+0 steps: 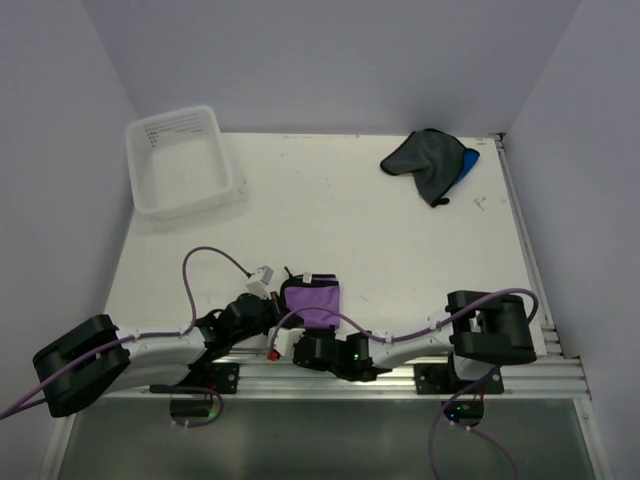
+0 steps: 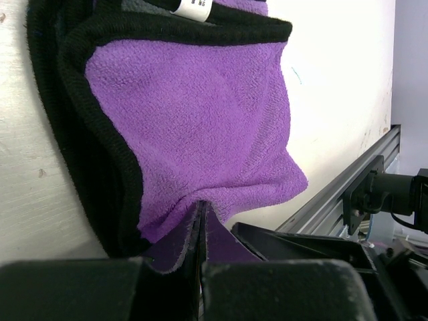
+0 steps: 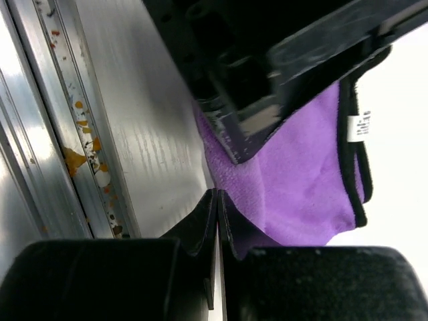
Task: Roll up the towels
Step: Roll the towel
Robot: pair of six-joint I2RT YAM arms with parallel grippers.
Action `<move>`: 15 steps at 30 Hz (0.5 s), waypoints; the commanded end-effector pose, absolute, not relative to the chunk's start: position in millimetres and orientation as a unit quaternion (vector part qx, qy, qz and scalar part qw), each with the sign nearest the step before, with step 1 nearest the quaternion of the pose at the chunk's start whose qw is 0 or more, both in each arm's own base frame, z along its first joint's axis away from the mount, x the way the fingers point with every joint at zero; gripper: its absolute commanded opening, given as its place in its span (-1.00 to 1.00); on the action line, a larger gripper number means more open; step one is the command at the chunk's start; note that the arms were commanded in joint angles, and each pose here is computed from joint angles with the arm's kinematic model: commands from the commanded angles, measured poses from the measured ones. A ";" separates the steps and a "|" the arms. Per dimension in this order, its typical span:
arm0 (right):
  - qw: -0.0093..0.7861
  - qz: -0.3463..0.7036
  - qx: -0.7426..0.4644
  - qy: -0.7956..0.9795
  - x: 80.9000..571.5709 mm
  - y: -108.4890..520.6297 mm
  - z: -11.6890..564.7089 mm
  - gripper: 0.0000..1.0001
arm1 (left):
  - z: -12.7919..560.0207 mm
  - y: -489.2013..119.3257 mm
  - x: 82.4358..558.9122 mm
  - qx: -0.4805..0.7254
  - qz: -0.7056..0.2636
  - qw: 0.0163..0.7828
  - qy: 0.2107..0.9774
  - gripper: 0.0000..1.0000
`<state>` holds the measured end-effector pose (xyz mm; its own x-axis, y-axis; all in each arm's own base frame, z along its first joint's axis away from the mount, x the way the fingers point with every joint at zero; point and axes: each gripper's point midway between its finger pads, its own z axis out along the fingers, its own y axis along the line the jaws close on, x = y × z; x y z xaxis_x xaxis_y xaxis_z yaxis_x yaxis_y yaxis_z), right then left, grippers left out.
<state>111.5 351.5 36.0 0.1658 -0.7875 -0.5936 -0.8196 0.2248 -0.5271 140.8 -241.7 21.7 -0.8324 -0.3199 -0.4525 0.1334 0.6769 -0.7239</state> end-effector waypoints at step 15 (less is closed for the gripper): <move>0.433 0.003 -0.602 0.671 131.4 348.9 17.1 -0.55 | -34.5 -196.2 106.3 -0.053 -0.344 0.244 0.905 -1.00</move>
<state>126.1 345.8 18.7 0.1373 -0.8181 -0.5584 -0.7976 0.2429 -0.5521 140.5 -242.6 24.6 -0.8319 -0.3209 -0.4528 0.1389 0.6695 -0.7297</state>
